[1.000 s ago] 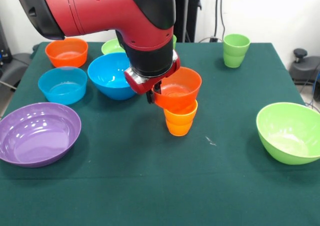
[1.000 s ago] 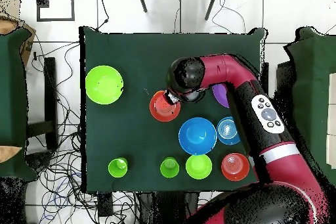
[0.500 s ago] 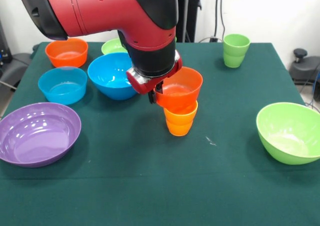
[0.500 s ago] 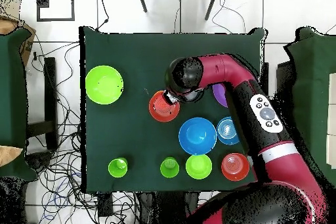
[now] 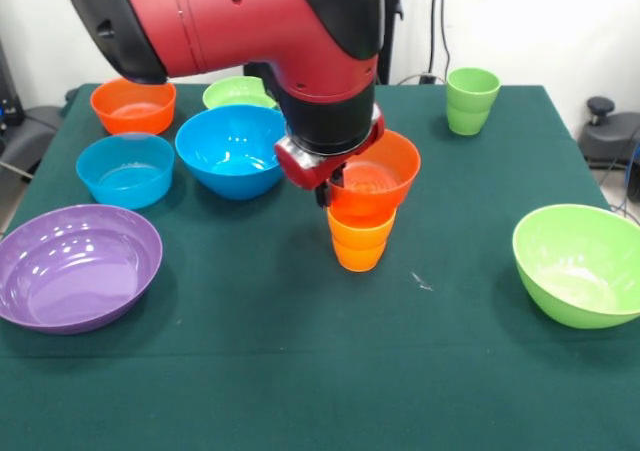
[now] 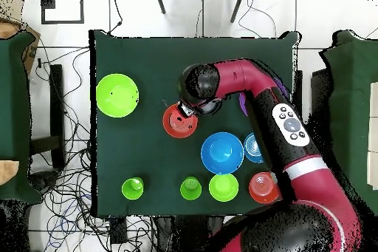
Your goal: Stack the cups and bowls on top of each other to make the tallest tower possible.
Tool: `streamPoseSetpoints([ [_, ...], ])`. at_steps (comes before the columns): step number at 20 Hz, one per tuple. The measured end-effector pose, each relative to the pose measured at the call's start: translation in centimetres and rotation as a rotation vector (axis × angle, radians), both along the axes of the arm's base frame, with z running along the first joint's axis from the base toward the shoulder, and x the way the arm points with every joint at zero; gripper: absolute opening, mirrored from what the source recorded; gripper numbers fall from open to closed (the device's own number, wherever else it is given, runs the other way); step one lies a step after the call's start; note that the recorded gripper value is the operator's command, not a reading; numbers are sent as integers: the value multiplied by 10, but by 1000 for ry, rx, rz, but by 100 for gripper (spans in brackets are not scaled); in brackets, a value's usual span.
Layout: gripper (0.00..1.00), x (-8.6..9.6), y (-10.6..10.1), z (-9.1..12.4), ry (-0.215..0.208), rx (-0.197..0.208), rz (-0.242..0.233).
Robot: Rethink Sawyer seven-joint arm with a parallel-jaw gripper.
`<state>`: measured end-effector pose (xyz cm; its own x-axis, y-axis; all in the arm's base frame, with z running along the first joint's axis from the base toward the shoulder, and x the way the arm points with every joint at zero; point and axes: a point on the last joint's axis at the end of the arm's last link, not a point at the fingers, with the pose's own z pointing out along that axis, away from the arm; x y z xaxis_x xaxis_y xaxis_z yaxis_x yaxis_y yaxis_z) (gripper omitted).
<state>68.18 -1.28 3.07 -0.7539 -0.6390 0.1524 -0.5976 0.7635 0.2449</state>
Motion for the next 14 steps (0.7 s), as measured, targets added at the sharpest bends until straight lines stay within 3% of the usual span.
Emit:
streamPoseSetpoints([
  [6, 0, 0, 11, 0, 0, 0, 16],
  [14, 0, 1, 10, 0, -4, 1, 14],
])
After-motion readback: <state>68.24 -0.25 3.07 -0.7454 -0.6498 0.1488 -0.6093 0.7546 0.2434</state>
